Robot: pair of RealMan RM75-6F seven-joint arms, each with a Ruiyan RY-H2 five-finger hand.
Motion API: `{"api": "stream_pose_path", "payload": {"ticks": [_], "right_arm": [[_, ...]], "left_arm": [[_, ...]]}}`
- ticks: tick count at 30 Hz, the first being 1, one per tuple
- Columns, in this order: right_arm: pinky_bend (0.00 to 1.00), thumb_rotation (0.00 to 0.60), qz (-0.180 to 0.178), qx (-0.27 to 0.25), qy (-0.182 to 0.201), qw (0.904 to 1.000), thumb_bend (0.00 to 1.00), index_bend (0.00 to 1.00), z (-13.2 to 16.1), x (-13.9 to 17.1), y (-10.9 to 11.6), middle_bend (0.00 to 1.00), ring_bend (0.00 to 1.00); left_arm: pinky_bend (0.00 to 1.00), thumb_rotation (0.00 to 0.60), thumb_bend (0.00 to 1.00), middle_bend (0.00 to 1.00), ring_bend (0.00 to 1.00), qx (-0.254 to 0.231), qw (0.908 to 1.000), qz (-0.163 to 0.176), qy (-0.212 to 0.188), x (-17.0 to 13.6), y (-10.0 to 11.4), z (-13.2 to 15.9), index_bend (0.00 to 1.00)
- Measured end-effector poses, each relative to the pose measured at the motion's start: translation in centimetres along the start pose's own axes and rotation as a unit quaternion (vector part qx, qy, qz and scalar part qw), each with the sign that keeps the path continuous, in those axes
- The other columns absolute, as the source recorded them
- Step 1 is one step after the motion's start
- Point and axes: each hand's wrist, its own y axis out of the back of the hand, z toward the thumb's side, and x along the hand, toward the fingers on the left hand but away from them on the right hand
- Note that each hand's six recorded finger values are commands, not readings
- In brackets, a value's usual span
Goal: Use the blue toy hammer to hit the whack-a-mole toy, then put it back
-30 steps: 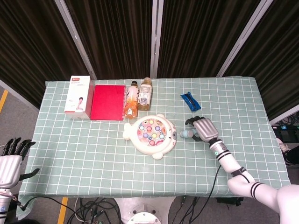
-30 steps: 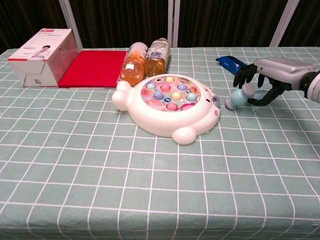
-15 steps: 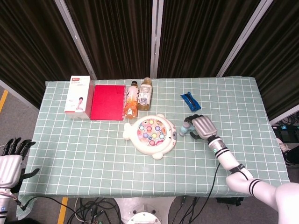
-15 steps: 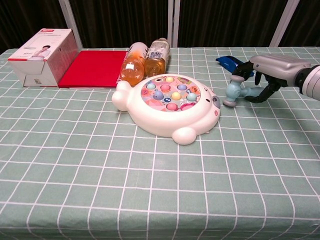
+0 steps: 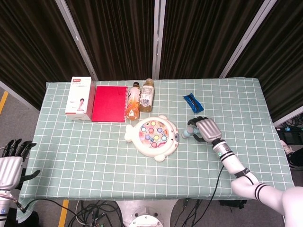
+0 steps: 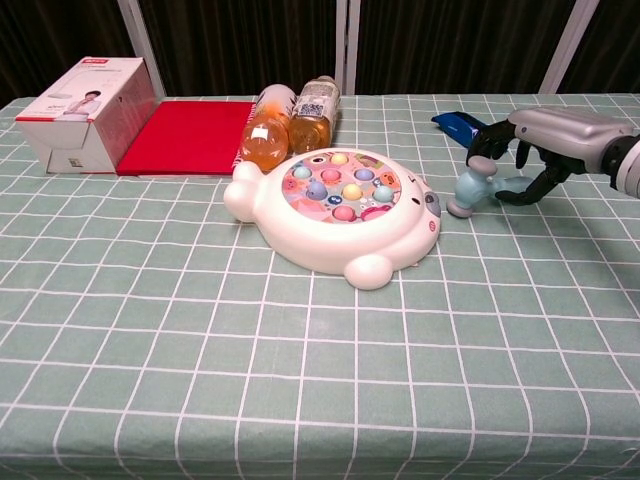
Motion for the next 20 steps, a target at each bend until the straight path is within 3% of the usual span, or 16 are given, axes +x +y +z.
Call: {"api": "stream_pose_path", "payload": {"ticks": [6,11,16,20], "right_arm": [[0.23,0.6,-0.023,0.007,0.007,0.9997,0.26,0.11,-0.2,2.5,1.8,0.25,0.16],[0.12,0.6,-0.072,0.013,-0.012,0.9972,0.26,0.02,-1.2,7.6,5.2,0.13,0.04],[0.03,0.6,-0.131,0.02,-0.079,0.988,0.27,0.0,-3.9,15.1,8.3,0.05,0.0],[0.01,0.6,-0.152,0.023,-0.135,0.9788,0.27,0.0,-5.7,20.7,9.1,0.04,0.0]], "left_arm": [[0.02,0.6,0.0,0.15,0.05,0.005,0.9999,0.009,-0.002,0.2,0.5,0.0,0.2],[0.02,0.6,0.0,0.15,0.05,0.006,0.9998,0.019,-0.002,0.6,0.5,0.0,0.2],[0.02,0.6,0.0,0.15,0.05,0.014,0.9992,0.036,-0.005,1.1,0.5,0.4,0.19],[0.02,0.6,0.0,0.15,0.05,0.01,0.999,0.041,-0.013,1.4,0.5,0.8,0.19]]}}
